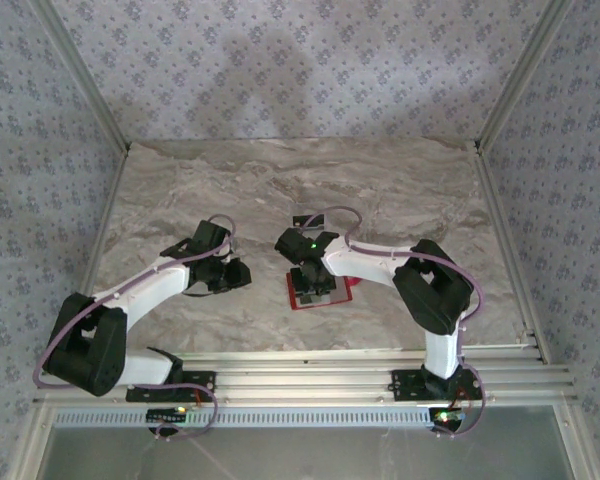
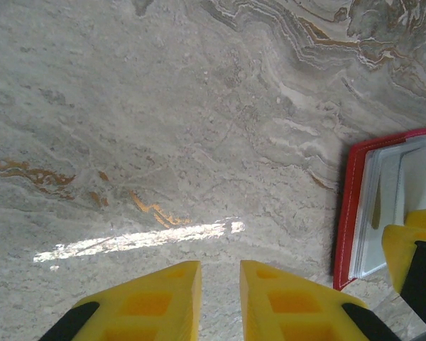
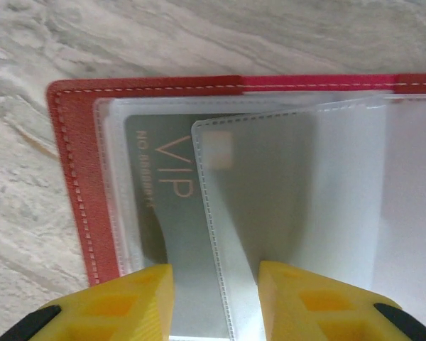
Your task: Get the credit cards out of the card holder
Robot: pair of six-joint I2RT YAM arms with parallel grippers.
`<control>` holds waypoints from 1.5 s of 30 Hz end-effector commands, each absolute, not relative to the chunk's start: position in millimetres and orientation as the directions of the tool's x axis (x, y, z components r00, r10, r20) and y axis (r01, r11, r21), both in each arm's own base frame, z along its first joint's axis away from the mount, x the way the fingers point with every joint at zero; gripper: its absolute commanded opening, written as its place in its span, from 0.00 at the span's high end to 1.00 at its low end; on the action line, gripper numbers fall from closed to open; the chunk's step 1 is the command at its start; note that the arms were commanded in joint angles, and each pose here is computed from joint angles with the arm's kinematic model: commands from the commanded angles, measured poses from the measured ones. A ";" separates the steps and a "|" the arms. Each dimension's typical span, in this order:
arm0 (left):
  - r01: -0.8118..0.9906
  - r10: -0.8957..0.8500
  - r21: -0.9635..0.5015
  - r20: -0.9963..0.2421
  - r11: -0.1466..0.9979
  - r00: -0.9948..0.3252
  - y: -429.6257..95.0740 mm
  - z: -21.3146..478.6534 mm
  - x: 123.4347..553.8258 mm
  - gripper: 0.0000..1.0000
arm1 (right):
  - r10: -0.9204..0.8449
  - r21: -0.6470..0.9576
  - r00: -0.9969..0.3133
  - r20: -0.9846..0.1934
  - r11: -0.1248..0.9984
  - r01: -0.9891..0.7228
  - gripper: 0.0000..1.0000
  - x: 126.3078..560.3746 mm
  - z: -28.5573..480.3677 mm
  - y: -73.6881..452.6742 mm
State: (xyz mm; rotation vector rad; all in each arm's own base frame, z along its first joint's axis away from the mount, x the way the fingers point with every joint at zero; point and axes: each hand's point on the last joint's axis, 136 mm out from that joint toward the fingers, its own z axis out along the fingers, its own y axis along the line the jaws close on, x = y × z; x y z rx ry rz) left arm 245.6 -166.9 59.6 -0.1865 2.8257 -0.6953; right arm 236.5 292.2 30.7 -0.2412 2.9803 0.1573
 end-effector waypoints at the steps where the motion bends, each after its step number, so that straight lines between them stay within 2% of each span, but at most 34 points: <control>1: -0.066 -0.179 -0.493 -0.184 0.867 -0.967 -174.1 69.8 251.0 0.78 | -0.164 -0.004 -0.973 -0.162 0.986 -0.165 0.61 238.7 38.6 269.5; 17: -0.052 -0.164 -0.492 -0.187 0.869 -0.969 -182.1 72.4 253.9 0.78 | -0.184 -0.163 -0.960 -0.212 0.975 -0.151 0.57 252.3 59.6 232.3; 28: -0.048 -0.157 -0.488 -0.184 0.871 -0.970 -187.0 70.5 254.0 0.78 | -0.149 -0.202 -0.966 -0.210 0.974 -0.106 0.56 261.7 59.4 198.1; 34: -0.034 -0.137 -0.486 -0.179 0.873 -0.974 -193.9 69.1 254.0 0.78 | -0.098 -0.164 -0.981 -0.169 0.984 -0.070 0.55 259.7 45.0 177.4; 45: -0.013 -0.112 -0.487 -0.176 0.873 -0.978 -206.9 68.1 255.1 0.78 | -0.047 0.038 -0.996 -0.080 0.998 -0.050 0.57 250.1 15.7 184.0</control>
